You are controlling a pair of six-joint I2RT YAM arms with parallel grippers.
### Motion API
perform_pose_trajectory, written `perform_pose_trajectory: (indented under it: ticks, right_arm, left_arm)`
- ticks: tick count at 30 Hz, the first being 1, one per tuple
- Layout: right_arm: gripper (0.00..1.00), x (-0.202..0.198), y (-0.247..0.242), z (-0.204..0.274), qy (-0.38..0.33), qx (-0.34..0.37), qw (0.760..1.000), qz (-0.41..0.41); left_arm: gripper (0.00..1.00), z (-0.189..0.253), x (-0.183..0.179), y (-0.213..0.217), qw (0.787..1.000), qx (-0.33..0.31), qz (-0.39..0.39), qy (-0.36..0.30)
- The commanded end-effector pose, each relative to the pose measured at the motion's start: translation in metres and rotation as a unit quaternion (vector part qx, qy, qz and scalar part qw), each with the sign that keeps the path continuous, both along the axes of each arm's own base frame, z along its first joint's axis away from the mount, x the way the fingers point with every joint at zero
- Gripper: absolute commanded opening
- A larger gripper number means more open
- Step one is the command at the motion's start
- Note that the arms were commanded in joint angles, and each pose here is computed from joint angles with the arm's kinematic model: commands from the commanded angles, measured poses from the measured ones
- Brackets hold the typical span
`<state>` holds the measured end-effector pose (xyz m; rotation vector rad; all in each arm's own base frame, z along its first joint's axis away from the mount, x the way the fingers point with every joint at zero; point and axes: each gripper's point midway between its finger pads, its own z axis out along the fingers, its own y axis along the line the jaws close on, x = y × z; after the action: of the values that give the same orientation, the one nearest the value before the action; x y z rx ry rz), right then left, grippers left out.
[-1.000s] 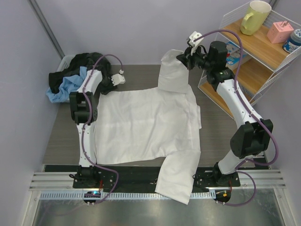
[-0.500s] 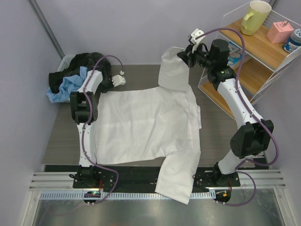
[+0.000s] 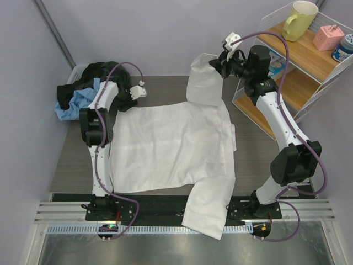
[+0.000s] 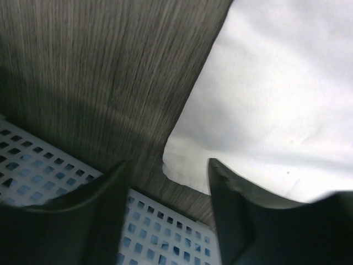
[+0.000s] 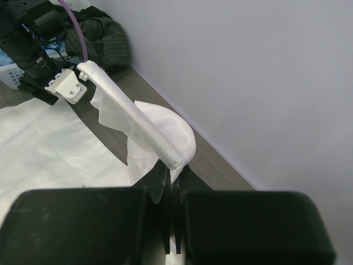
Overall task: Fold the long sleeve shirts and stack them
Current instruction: Fold the shirt
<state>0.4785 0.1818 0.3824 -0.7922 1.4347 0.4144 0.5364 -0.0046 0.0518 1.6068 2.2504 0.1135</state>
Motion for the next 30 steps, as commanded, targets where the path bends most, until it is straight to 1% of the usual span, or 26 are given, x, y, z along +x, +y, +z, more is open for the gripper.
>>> perform_pose_trajectory:
  ticks: [1,8,9,10,11,14,17,18,20,21,22,23,24,26,28,29,30]
  right_arm:
    - [0.01,-0.013,-0.005,0.051,-0.065,0.009,0.998,-0.002]
    - [0.01,-0.009,-0.005,0.043,-0.057,0.008,0.998,-0.002]
    - [0.01,-0.009,-0.005,0.043,-0.056,0.009,0.998,-0.002]
    - [0.01,-0.009,-0.004,0.041,-0.055,0.007,0.998,-0.001]
    - [0.01,-0.009,-0.004,0.040,-0.054,0.007,0.998,-0.001]
    - [0.01,-0.008,-0.004,0.039,-0.053,0.007,0.999,-0.001]
    - [0.01,-0.008,-0.004,0.040,-0.054,0.007,0.998,0.000]
    - [0.01,-0.009,-0.003,0.043,-0.057,0.008,0.998,0.001]
    - [0.01,-0.009,-0.004,0.045,-0.060,0.008,0.998,0.000]
    - [0.01,-0.010,-0.004,0.048,-0.062,0.009,0.998,0.000]
    - [0.01,-0.010,-0.004,0.051,-0.066,0.009,0.998,-0.001]
    - [0.01,-0.010,-0.004,0.053,-0.068,0.010,0.998,-0.002]
    - [0.01,-0.011,-0.005,0.057,-0.072,0.011,0.997,-0.003]
    - [0.01,-0.013,-0.006,0.063,-0.077,0.012,0.997,-0.004]
    - [0.01,-0.016,-0.008,0.070,-0.085,0.012,0.996,-0.006]
    - [0.01,-0.018,-0.009,0.072,-0.087,0.013,0.996,-0.008]
    - [0.01,-0.020,-0.009,0.074,-0.089,0.013,0.996,-0.008]
  left_arm:
    - [0.66,0.018,0.004,0.001,1.000,-0.012,-0.007,-0.017]
    - [0.64,-0.004,0.014,0.006,0.999,-0.008,-0.036,-0.001]
    - [0.64,-0.009,0.013,0.006,0.999,-0.009,-0.040,0.007]
    - [0.62,-0.020,0.007,0.007,0.999,-0.009,-0.041,0.030]
    - [0.62,-0.018,0.010,0.008,0.998,-0.008,-0.049,0.028]
    - [0.60,-0.028,0.004,0.007,0.997,-0.008,-0.062,0.046]
    - [0.42,-0.031,-0.002,0.004,0.996,-0.016,-0.068,0.057]
    - [0.29,-0.030,-0.005,0.002,0.995,-0.022,-0.069,0.062]
    - [0.18,-0.025,-0.007,0.000,0.996,-0.028,-0.067,0.060]
    - [0.10,-0.021,-0.007,-0.001,0.996,-0.031,-0.060,0.057]
    - [0.07,-0.017,-0.007,-0.003,0.996,-0.037,-0.061,0.053]
    - [0.04,-0.005,-0.003,-0.003,0.997,-0.037,-0.060,0.035]
    - [0.00,-0.005,-0.006,-0.004,0.997,-0.040,-0.052,0.035]
    - [0.00,0.016,-0.001,-0.004,0.998,-0.041,-0.050,0.005]
    - [0.00,0.022,-0.004,-0.005,0.998,-0.046,-0.041,-0.001]
    - [0.00,0.035,-0.003,-0.005,0.998,-0.045,-0.043,-0.016]
    - [0.00,0.034,-0.006,-0.005,0.998,-0.045,-0.040,-0.015]
